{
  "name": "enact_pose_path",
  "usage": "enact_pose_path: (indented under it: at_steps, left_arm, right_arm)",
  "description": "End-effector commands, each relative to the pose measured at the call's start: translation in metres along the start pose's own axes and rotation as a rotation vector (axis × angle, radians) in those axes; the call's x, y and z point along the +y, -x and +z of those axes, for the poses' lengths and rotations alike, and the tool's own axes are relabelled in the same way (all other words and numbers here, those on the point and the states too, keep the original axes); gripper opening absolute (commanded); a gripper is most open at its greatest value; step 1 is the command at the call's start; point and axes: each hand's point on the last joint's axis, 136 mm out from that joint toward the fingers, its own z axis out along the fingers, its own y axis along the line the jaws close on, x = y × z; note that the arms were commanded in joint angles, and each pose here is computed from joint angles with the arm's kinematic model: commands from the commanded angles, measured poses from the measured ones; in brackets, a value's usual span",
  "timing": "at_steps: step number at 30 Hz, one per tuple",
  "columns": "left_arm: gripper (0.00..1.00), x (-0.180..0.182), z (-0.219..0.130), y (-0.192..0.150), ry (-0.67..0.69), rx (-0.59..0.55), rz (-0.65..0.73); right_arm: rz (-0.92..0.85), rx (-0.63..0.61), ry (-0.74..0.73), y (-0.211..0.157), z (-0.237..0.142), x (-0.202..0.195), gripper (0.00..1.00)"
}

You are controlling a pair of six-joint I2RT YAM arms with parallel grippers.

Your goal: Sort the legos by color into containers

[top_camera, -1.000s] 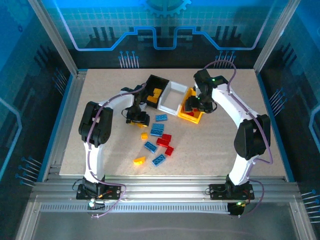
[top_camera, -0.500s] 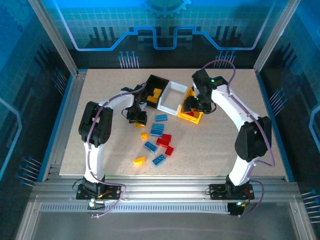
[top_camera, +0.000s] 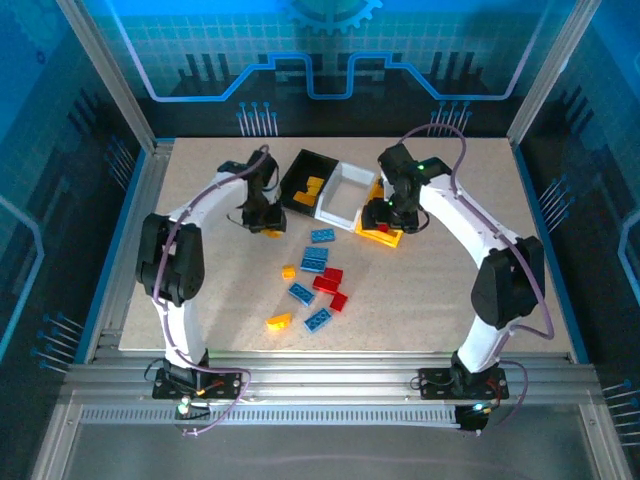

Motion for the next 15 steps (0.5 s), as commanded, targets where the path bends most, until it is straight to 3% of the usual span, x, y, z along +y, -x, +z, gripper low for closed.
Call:
enact_pose_path:
  at_steps: [1, 8, 15]
  left_arm:
    - [0.34, -0.026, -0.031, 0.028, -0.135, -0.058, -0.079]
    - [0.34, -0.055, -0.022, 0.095, -0.236, -0.112, -0.166]
    - [0.35, -0.069, -0.001, 0.133, -0.275, -0.133, -0.213]
  right_arm:
    - [0.024, 0.024, 0.032, -0.018, -0.004, 0.006, 0.71]
    - [0.028, 0.048, 0.033, -0.036, -0.004, 0.007, 0.71]
    - [0.016, 0.055, 0.011, -0.047, -0.009, 0.0, 0.71]
